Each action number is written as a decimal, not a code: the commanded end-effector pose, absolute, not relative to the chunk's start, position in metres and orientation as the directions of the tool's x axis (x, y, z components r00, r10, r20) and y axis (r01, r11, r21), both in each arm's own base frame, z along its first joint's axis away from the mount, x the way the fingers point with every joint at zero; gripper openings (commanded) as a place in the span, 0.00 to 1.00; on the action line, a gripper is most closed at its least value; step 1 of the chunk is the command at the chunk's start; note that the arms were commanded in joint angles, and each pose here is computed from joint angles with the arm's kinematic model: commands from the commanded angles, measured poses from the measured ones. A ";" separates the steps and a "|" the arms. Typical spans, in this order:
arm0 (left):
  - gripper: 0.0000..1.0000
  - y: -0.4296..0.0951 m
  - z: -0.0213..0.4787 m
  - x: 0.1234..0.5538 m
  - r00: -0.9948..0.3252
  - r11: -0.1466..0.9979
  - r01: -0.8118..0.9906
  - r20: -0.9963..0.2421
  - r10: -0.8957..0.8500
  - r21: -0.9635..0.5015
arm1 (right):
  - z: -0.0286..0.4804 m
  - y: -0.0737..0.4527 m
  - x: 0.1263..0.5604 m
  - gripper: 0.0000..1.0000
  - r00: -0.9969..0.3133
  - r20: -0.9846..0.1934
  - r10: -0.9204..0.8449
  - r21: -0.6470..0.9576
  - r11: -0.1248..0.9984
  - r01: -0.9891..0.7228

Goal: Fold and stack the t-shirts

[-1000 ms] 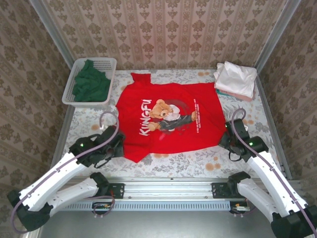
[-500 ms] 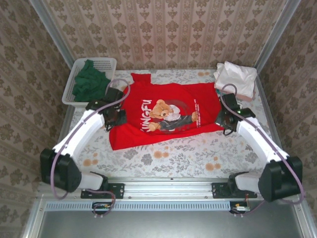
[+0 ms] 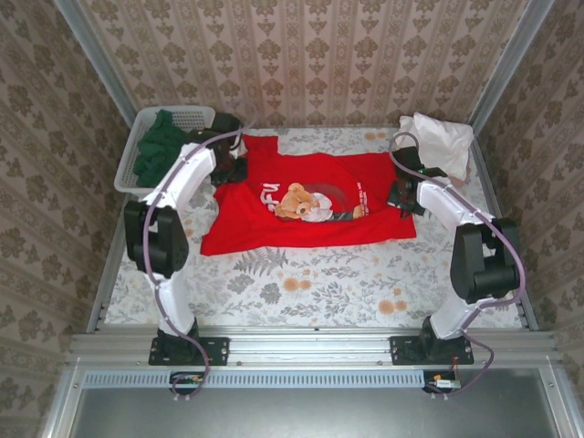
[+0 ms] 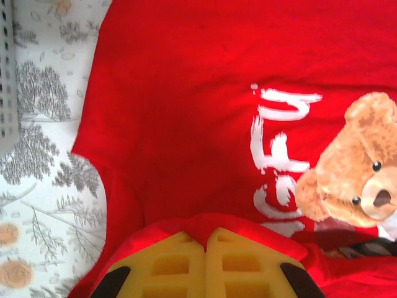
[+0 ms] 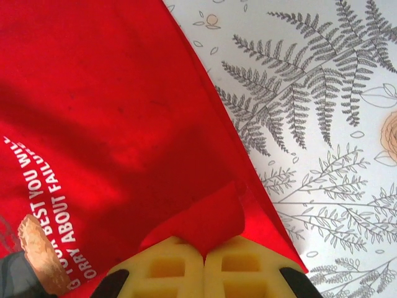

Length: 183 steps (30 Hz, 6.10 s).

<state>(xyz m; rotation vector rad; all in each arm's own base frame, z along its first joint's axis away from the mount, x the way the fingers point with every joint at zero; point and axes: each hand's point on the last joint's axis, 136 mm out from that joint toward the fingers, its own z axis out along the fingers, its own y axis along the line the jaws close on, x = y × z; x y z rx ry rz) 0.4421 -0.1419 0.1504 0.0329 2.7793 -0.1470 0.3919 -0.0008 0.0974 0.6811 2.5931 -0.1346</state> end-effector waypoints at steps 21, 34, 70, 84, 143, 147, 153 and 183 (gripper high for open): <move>0.00 -0.143 0.093 0.503 -0.977 0.990 0.079 -0.208 0.053 -0.118 | 0.081 -0.017 0.432 0.19 -0.801 -0.454 0.390 -0.055 0.885 0.462; 0.60 -0.144 0.191 0.477 -0.924 0.976 0.123 -0.379 0.047 -0.178 | 0.116 0.115 0.381 0.51 -0.837 -0.542 0.079 0.071 0.996 0.048; 0.47 -0.066 0.015 0.308 -0.972 0.966 -0.181 -0.117 -0.204 -0.184 | 0.018 0.096 0.298 0.49 -0.988 -0.112 0.104 -0.124 0.985 0.117; 0.53 -0.057 0.090 0.279 -0.938 0.973 -0.168 -0.277 -0.206 -0.156 | 0.071 0.122 0.316 0.53 -0.968 -0.250 0.023 -0.016 0.999 0.028; 0.53 -0.222 0.041 0.379 -0.980 0.934 0.094 -0.196 0.027 -0.344 | 0.036 0.154 0.434 0.51 -0.941 -0.337 0.033 0.056 0.998 0.015; 0.33 -0.227 0.040 0.388 -0.980 0.932 0.103 -0.195 0.036 -0.348 | 0.035 0.154 0.430 0.51 -0.943 -0.332 0.033 0.058 0.998 0.015; 0.13 -0.237 0.057 0.409 -0.972 0.927 0.129 -0.228 0.049 -0.352 | 0.042 0.150 0.423 0.51 -0.937 -0.346 0.033 0.060 0.998 0.013; 0.54 -0.224 0.142 0.438 -0.887 0.898 0.291 -0.445 0.124 -0.329 | 0.064 0.112 0.359 0.52 -0.922 -0.385 0.038 -0.043 0.997 0.059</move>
